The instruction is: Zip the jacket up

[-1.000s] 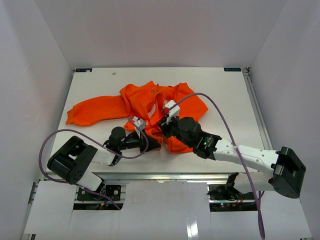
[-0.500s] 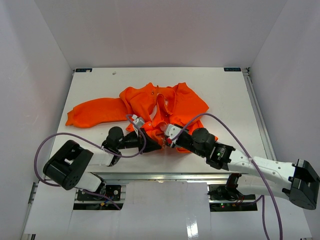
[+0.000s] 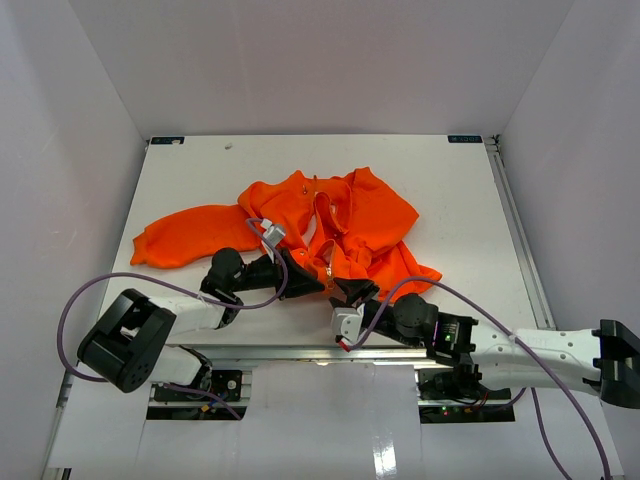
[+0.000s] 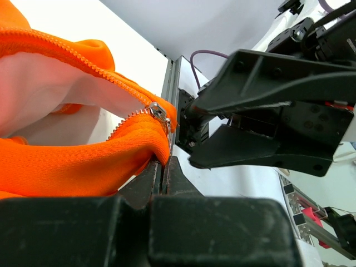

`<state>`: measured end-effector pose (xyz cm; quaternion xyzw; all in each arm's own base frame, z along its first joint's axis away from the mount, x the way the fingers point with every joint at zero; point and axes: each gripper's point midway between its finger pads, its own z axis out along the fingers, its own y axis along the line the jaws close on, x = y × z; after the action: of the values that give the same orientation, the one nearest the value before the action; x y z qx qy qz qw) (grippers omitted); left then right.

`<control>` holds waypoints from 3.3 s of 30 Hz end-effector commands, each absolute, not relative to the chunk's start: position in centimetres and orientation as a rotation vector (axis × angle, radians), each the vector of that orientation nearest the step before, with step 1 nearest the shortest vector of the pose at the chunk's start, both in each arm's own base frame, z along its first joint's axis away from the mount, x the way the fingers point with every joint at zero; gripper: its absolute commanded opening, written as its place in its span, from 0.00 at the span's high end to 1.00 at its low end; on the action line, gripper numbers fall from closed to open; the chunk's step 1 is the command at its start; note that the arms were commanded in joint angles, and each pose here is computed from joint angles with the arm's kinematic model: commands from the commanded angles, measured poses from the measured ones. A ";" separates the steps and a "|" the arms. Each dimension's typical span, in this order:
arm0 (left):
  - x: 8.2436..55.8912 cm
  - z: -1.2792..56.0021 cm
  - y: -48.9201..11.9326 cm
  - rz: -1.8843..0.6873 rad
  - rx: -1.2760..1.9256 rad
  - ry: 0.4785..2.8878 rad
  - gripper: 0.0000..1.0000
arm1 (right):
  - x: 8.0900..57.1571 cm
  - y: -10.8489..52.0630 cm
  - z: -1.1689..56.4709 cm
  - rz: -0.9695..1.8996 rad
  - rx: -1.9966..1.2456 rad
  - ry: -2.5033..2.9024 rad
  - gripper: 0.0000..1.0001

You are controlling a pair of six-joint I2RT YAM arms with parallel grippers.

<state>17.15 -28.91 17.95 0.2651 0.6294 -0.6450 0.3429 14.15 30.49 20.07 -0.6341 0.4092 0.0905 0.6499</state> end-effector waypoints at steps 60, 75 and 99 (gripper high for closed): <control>15.8 19.9 -28.6 -1.718 0.747 1.537 1.00 | 17.3 31.5 21.1 -0.025 -1.333 0.907 0.83; 16.4 18.6 -28.7 -1.688 0.729 1.586 1.00 | 18.1 30.4 24.3 -0.009 -1.188 0.961 0.92; 16.5 18.6 -28.5 -1.656 0.725 1.584 1.00 | 18.7 31.4 23.8 0.057 -1.141 1.094 0.92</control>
<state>17.43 -28.63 17.75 0.2597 0.6332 -0.6389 0.3514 18.43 30.77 21.57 -0.5483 0.4776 -0.0018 0.6865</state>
